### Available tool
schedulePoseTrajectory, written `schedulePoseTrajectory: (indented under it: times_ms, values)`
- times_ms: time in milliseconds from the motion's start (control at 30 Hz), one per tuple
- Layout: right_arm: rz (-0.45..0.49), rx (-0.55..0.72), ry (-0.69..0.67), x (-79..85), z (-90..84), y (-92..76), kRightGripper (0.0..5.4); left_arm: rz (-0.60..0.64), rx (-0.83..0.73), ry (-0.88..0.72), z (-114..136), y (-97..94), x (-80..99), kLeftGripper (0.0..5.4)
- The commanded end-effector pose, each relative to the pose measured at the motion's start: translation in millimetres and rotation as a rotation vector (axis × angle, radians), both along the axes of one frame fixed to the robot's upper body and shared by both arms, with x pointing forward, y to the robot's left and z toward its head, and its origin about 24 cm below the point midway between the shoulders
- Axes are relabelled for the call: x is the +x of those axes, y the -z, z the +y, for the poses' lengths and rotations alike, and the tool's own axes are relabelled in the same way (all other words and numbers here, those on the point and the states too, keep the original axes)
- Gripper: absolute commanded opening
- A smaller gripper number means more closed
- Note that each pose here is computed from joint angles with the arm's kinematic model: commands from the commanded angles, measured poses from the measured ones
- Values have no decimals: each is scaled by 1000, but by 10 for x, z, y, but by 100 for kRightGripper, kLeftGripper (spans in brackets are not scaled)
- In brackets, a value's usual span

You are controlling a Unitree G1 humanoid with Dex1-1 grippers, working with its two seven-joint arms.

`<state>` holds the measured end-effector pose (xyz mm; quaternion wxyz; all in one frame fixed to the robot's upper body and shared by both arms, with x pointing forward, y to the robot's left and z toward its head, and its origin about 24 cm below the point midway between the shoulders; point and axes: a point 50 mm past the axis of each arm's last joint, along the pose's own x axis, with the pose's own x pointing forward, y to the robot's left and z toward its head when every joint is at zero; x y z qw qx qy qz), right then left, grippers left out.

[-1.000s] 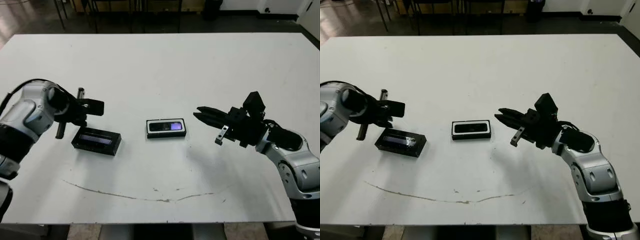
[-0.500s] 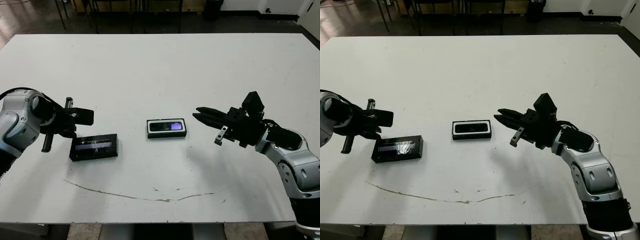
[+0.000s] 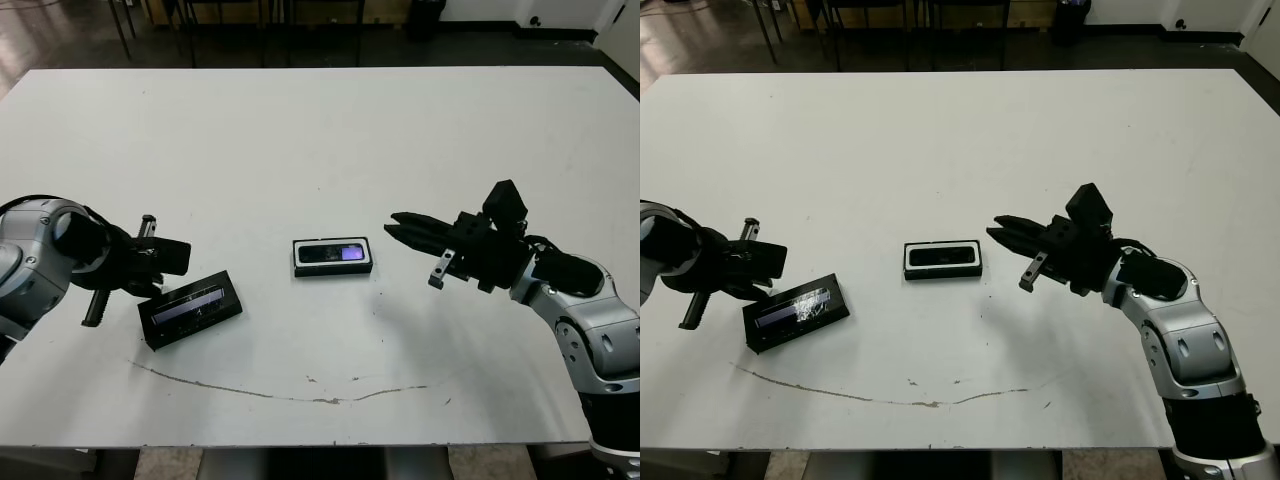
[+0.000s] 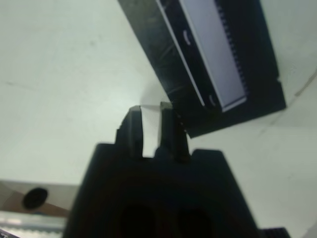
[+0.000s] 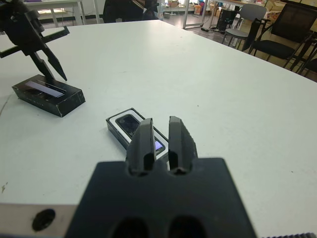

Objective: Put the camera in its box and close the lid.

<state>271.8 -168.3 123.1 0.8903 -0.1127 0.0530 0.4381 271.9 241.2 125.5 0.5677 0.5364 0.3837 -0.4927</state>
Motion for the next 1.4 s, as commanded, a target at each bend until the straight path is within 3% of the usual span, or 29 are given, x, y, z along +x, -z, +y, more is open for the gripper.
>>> schedulePoseTrajectory:
  times_ms: [33, 567, 700, 800, 1000, 1167, 1267, 1400]
  values:
    - [22, -28, 3, 7, -31, 19, 1, 72, -2, -36, 45, 110, -90, 0]
    - [32, -41, 3, 4, -37, 36, 1, 140, 40, -89, 183, 191, -222, 0]
    - [34, -43, 20, -1, -37, 42, 1, 104, 22, -125, 246, 167, -258, 0]
    - [21, -52, 31, -8, -44, 46, 1, -60, -31, -204, 364, 65, -256, 0]
    - [11, -56, 38, -22, -66, 53, 1, -512, -153, -369, 616, -265, -350, 0]
    - [14, -57, 45, -24, -93, 64, 1, -835, -378, -479, 685, -523, -486, 0]
    - [19, -55, 44, -22, -103, 72, 1, -959, -525, -558, 621, -643, -568, 0]
    - [21, -51, 43, -21, -112, 72, 0, -974, -698, -597, 477, -735, -664, 23]
